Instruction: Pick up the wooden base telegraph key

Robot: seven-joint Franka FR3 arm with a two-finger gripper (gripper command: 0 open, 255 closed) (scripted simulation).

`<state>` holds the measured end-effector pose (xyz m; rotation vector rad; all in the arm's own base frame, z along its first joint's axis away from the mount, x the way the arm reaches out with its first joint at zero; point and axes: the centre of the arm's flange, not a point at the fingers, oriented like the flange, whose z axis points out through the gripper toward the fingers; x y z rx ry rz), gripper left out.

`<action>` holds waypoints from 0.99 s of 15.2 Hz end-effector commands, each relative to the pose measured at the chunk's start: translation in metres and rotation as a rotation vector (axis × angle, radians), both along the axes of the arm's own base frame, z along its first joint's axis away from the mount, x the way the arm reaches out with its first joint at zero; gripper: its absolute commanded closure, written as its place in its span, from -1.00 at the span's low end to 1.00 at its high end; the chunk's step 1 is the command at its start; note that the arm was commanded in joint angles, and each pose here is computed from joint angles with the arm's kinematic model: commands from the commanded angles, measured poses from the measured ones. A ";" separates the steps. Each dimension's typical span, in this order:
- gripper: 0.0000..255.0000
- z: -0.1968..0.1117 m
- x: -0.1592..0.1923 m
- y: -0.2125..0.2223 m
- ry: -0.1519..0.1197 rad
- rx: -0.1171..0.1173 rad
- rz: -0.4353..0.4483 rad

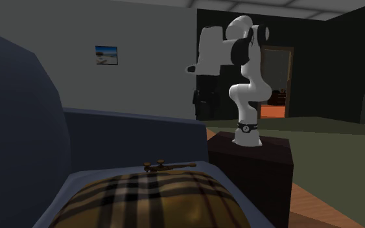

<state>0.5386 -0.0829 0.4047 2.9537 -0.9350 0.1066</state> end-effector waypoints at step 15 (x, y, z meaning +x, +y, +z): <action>-1.00 -0.156 0.109 -0.087 0.054 0.037 -0.290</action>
